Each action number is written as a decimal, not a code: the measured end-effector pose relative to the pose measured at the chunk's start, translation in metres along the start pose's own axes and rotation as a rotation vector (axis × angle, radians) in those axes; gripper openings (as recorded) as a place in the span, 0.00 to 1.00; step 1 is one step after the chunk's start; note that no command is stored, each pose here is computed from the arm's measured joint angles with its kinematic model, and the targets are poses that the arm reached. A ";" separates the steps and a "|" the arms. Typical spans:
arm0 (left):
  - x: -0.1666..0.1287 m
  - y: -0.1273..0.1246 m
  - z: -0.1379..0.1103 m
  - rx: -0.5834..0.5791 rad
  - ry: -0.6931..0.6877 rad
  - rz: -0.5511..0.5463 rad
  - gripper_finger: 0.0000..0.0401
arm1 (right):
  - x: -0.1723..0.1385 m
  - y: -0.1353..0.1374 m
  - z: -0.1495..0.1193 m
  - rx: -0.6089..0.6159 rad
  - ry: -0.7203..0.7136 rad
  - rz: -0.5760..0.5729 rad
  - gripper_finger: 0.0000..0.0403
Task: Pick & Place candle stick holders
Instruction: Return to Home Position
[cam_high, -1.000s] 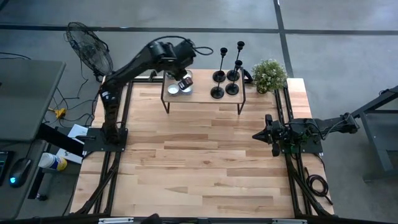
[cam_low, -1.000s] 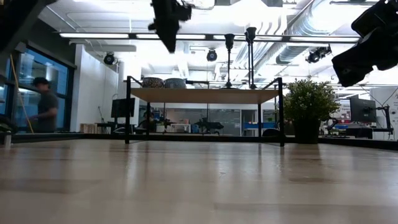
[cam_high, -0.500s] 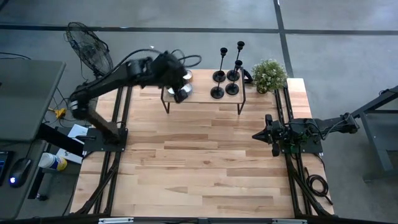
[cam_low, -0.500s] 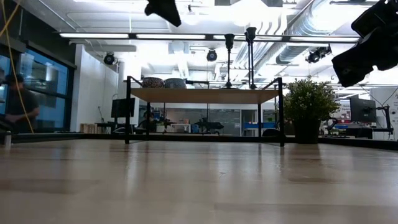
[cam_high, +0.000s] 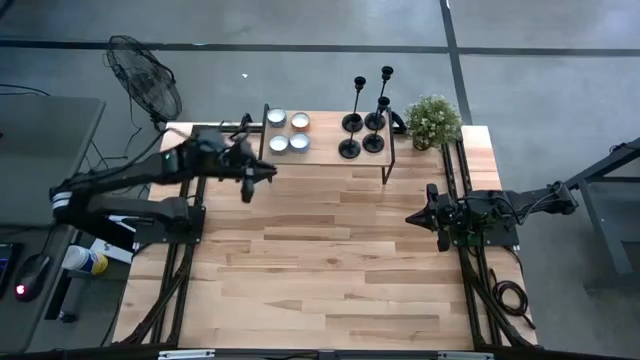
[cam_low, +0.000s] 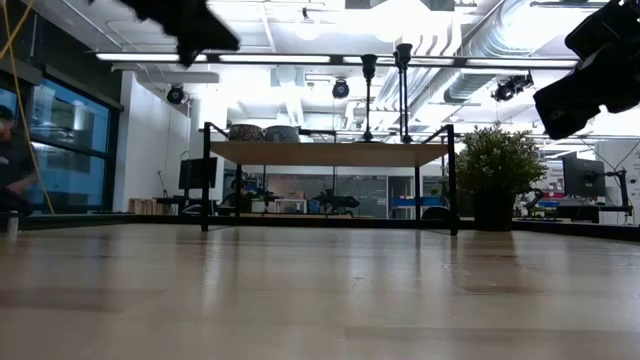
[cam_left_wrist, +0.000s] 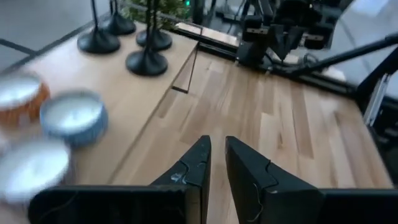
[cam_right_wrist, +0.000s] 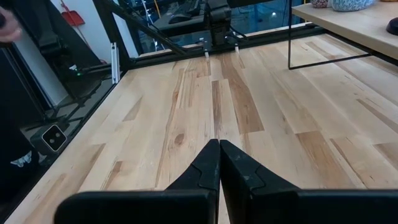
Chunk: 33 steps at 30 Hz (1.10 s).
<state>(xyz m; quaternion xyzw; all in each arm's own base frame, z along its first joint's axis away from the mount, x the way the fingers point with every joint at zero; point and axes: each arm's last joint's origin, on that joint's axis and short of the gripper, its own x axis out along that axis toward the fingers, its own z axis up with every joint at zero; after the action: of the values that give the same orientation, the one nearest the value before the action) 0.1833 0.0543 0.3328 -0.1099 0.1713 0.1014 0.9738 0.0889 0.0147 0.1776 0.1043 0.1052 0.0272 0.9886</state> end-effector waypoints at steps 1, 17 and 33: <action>-0.003 0.001 -0.011 -0.024 -0.015 -0.001 0.12 | 0.000 0.000 0.000 -0.001 0.000 0.000 0.00; -0.021 -0.003 -0.136 -0.184 -0.193 -0.151 0.12 | 0.000 0.000 0.000 0.000 0.000 0.000 0.00; -0.011 0.002 -0.177 -0.134 -0.361 -0.179 0.12 | 0.000 0.000 0.000 0.000 0.000 -0.001 0.00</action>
<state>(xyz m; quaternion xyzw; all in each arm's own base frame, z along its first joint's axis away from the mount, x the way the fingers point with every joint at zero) 0.1176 0.0102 0.1736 -0.1692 -0.0236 0.0437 0.9843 0.0889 0.0147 0.1776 0.1041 0.1054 0.0269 0.9886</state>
